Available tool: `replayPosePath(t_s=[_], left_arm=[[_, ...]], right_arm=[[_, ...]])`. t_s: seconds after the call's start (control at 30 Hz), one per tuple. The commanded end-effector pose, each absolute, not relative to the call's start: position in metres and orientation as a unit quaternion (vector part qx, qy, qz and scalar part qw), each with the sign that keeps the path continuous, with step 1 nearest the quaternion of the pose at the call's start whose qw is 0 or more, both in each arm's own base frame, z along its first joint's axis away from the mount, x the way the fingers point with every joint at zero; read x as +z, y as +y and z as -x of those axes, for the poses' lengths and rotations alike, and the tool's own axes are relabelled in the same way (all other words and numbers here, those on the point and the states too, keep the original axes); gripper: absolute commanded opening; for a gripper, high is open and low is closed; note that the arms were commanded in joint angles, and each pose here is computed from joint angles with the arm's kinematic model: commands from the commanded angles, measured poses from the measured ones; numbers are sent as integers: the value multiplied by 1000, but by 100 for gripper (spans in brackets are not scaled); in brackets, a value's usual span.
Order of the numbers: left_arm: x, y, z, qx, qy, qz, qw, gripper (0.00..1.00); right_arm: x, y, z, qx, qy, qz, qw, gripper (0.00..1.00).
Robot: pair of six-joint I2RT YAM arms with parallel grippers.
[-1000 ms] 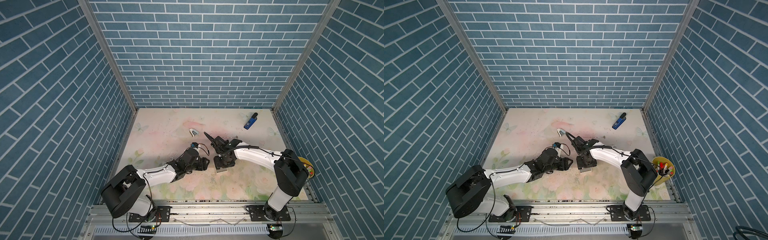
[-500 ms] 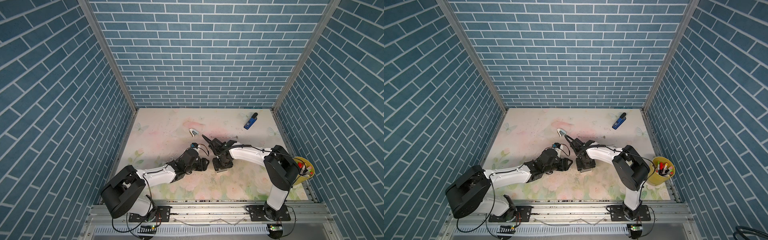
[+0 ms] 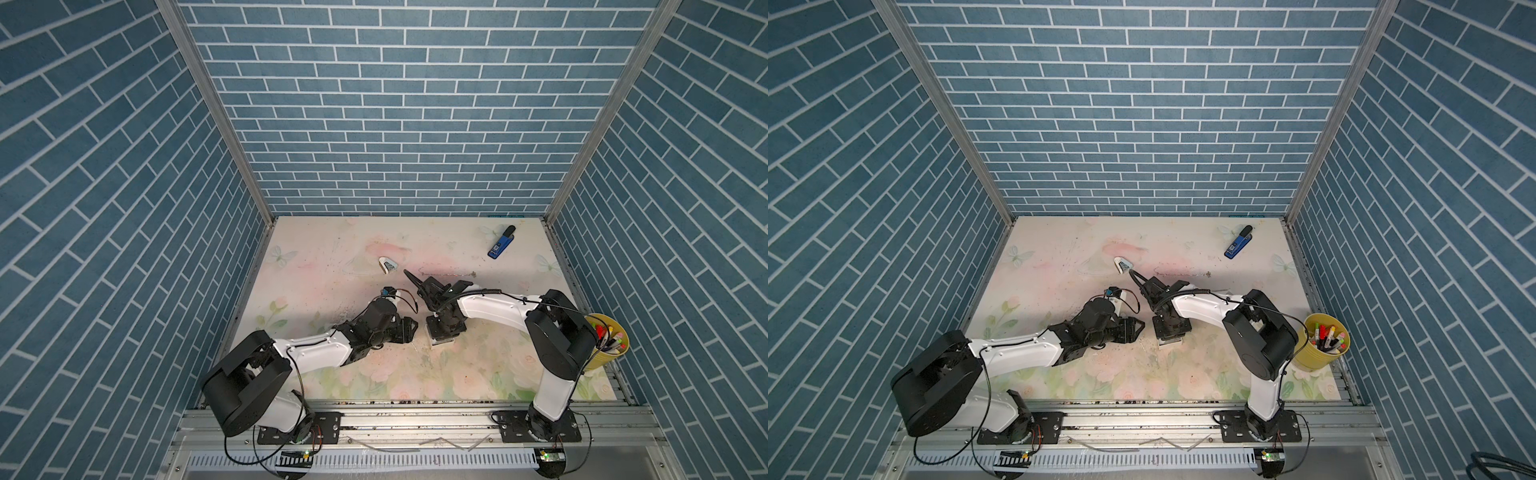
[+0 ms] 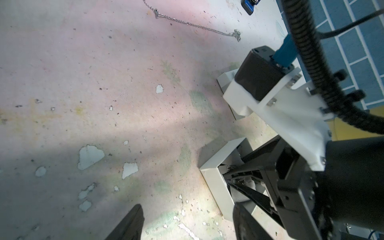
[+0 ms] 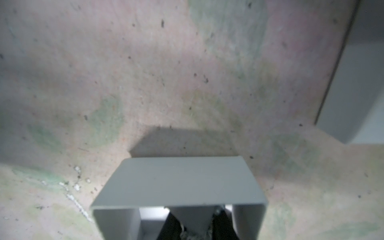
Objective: Take the necklace out of the lift-off lid jewelry box
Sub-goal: Take out the inner lining from the jewelry box.
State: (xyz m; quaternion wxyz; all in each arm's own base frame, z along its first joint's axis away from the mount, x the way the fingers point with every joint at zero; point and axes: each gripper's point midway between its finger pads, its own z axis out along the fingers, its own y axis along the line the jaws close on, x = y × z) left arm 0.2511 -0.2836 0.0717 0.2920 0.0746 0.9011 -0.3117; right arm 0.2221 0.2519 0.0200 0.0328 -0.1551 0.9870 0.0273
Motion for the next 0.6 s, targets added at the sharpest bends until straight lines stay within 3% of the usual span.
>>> replayPosePath(t_s=[0.0, 0.57], left_arm=[[71, -288, -251, -315, 899, -86, 291, 70], [83, -304, -252, -342, 886, -114, 293, 67]], right_arm=[[21, 247, -213, 30, 988, 152, 22, 22], [56, 246, -214, 49, 986, 147, 55, 21]])
